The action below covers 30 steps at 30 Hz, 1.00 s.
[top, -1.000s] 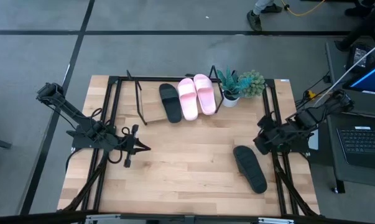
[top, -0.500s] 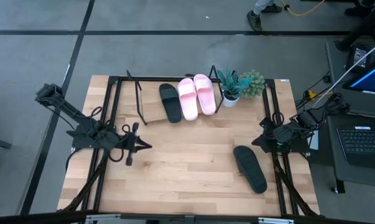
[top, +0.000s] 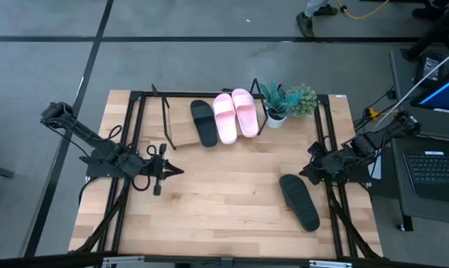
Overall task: Pick and place slides into the shelf
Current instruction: Put the black slide on the shelf
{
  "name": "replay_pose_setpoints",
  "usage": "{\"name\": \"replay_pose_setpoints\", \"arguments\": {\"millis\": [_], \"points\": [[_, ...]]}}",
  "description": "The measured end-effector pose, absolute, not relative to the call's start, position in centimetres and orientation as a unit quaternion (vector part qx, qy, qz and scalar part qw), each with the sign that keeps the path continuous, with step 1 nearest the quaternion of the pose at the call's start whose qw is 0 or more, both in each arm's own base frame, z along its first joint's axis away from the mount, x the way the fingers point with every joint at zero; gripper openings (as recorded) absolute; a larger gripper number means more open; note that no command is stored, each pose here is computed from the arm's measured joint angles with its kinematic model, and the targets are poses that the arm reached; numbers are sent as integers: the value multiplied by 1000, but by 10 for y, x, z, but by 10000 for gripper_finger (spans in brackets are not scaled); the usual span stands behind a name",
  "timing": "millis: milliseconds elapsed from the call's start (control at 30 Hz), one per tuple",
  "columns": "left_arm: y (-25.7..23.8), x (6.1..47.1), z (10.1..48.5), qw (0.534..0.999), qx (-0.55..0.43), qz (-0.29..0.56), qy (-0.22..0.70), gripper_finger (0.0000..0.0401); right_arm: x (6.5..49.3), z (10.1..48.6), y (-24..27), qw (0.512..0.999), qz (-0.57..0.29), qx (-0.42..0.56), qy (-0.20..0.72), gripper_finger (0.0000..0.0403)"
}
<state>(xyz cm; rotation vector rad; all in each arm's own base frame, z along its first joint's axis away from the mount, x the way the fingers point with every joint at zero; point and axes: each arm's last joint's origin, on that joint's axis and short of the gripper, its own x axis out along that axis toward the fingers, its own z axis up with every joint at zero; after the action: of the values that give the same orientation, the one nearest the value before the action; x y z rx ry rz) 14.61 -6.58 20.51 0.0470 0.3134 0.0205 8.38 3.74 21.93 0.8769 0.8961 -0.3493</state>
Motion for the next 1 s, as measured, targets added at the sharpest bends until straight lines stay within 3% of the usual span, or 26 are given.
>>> {"name": "replay_pose_setpoints", "arguments": {"millis": [367, 1000], "points": [[-65, 146, 205, 987, 24, 12, 157, 0, 101, 207, 40, 778, -221, 374, 455, 191], [-65, 146, 205, 987, 23, 12, 157, 0, 114, 201, 45, 763, -218, 378, 477, 190]]}}
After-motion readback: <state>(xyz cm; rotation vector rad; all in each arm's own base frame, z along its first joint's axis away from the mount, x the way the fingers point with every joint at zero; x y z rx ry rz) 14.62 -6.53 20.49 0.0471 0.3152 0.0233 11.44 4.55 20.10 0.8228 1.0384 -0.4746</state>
